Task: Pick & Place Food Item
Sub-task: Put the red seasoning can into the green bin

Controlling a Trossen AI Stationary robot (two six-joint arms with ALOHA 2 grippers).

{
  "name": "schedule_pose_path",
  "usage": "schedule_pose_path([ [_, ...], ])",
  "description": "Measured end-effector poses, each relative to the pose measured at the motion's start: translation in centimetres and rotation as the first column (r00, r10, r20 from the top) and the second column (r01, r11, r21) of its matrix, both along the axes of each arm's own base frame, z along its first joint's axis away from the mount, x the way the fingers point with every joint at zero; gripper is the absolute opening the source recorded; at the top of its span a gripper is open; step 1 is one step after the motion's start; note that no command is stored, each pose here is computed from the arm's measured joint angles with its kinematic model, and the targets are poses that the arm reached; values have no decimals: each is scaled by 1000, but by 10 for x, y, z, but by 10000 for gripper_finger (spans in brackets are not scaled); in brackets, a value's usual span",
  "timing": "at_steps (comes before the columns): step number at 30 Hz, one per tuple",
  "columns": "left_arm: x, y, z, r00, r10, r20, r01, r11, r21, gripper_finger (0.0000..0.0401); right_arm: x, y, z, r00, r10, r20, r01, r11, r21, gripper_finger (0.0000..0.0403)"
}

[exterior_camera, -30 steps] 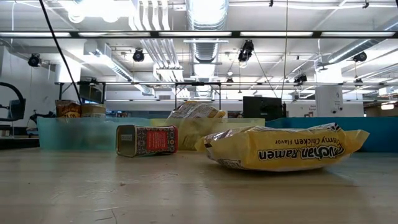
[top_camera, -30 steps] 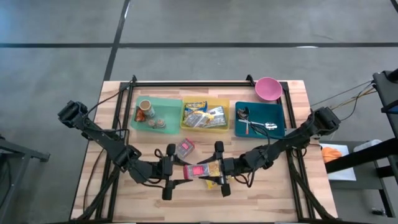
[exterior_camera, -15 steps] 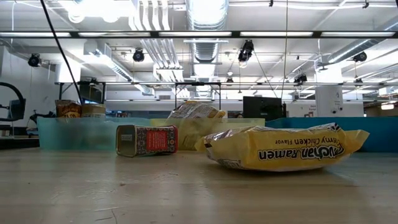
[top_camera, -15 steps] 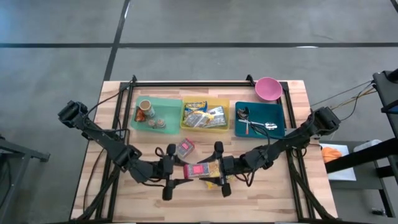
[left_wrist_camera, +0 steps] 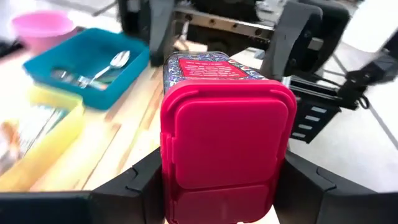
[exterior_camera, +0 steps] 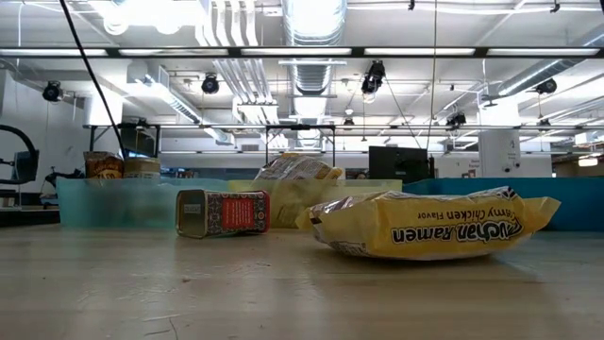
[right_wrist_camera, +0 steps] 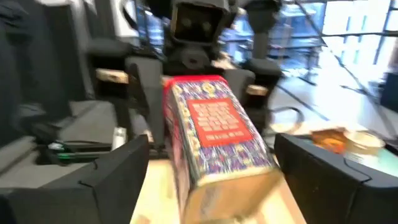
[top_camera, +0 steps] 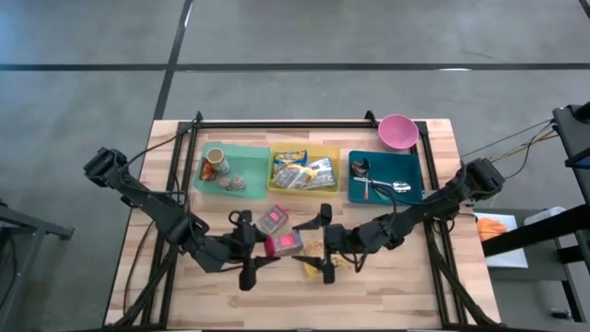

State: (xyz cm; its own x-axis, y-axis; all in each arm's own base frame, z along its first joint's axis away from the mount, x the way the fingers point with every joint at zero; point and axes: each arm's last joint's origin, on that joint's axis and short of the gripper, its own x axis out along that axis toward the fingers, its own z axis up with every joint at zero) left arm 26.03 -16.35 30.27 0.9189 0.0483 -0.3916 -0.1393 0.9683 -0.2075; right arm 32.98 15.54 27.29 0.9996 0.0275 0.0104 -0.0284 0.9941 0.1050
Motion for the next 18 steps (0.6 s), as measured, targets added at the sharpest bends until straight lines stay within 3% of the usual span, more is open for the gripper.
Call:
schedule_pose_path([
  [8,-19,36,5,971,206,-125,-220,970,-109,217,-3,-5,-7,985,-150,-88,145,988,-59,290],
  [14,-30,76,4,888,383,-255,-423,897,-128,217,-11,-9,-1,977,-164,-138,156,986,-65,255],
  [18,-25,106,-1,834,430,-347,-499,855,-140,217,-17,-12,-3,963,-172,-209,156,984,-92,237],
])
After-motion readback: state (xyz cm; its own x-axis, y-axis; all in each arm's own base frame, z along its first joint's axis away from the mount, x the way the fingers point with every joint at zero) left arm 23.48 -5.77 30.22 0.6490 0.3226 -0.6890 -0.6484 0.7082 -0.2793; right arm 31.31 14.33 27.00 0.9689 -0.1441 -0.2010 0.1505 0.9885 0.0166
